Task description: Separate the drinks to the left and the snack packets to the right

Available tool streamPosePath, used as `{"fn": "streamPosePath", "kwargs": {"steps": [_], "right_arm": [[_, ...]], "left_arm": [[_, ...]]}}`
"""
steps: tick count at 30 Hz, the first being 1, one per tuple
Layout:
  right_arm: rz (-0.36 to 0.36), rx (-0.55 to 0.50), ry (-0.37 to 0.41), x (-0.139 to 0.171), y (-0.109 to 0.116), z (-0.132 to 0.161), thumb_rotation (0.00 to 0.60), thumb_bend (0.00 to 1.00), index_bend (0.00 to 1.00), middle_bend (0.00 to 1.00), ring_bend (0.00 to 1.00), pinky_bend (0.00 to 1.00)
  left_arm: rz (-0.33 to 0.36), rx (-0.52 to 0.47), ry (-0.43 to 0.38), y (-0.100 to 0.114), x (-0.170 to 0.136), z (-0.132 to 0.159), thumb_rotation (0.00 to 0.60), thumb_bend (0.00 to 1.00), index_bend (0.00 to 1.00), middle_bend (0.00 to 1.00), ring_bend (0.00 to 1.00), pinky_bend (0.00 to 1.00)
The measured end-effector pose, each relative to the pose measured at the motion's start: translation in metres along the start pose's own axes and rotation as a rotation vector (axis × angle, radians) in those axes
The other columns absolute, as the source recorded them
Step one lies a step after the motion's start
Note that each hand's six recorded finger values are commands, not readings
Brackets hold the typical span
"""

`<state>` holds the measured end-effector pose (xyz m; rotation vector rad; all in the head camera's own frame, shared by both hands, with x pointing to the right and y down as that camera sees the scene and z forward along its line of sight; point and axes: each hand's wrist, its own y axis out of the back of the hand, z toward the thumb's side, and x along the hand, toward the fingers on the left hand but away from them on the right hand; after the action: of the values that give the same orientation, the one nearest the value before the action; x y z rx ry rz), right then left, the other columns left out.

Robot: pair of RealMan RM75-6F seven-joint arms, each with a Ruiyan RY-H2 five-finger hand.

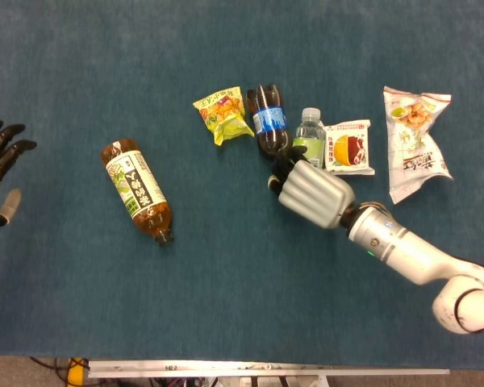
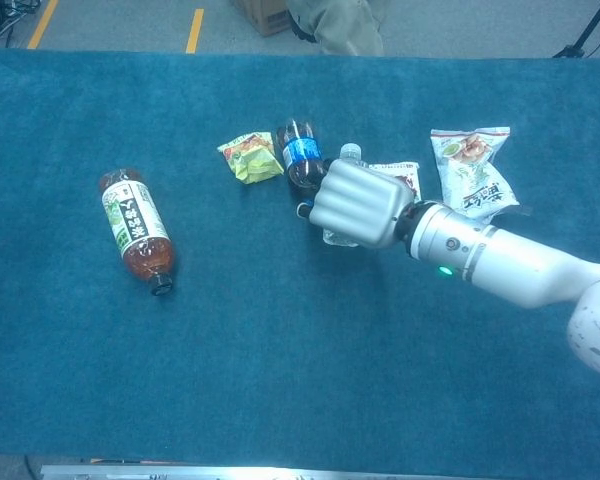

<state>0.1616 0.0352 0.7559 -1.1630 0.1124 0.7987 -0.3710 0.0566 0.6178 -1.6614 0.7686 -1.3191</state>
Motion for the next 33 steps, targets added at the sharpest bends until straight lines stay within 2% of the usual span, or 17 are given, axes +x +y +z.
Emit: {"fn": "streamPosePath", "kwargs": {"steps": [6,15,21,25,33], "right_arm": [[-0.008,0.011,0.006,-0.007,-0.001,0.006,0.6,0.04,0.48,0.43,0.35,0.37],[-0.051,-0.032,0.01,-0.011,0.008,0.011,0.6,0.04,0.54,0.47,0.41,0.38],[-0.101,-0.091,0.025,-0.012,0.025,0.018,0.6,0.04,0.54,0.47,0.42,0.38],[-0.159,-0.158,0.033,-0.017,0.048,0.024,0.6,0.04,0.54,0.47,0.42,0.38],[-0.213,-0.19,0.058,-0.029,0.072,0.044,0.6,0.04,0.54,0.47,0.42,0.38]], "left_arm": [[0.001,-0.001,-0.005,0.001,-0.001,0.001,0.6,0.46,0.17,0.09,0.05,0.13],[0.003,-0.003,-0.004,0.002,-0.002,0.0,0.6,0.46,0.16,0.09,0.05,0.13],[0.004,-0.002,-0.005,0.002,-0.003,0.0,0.6,0.46,0.16,0.09,0.05,0.13],[0.004,0.001,0.001,0.003,-0.005,-0.001,0.6,0.46,0.16,0.09,0.05,0.13],[0.006,0.002,0.007,0.004,-0.008,-0.002,0.6,0.46,0.16,0.09,0.05,0.13]]}}
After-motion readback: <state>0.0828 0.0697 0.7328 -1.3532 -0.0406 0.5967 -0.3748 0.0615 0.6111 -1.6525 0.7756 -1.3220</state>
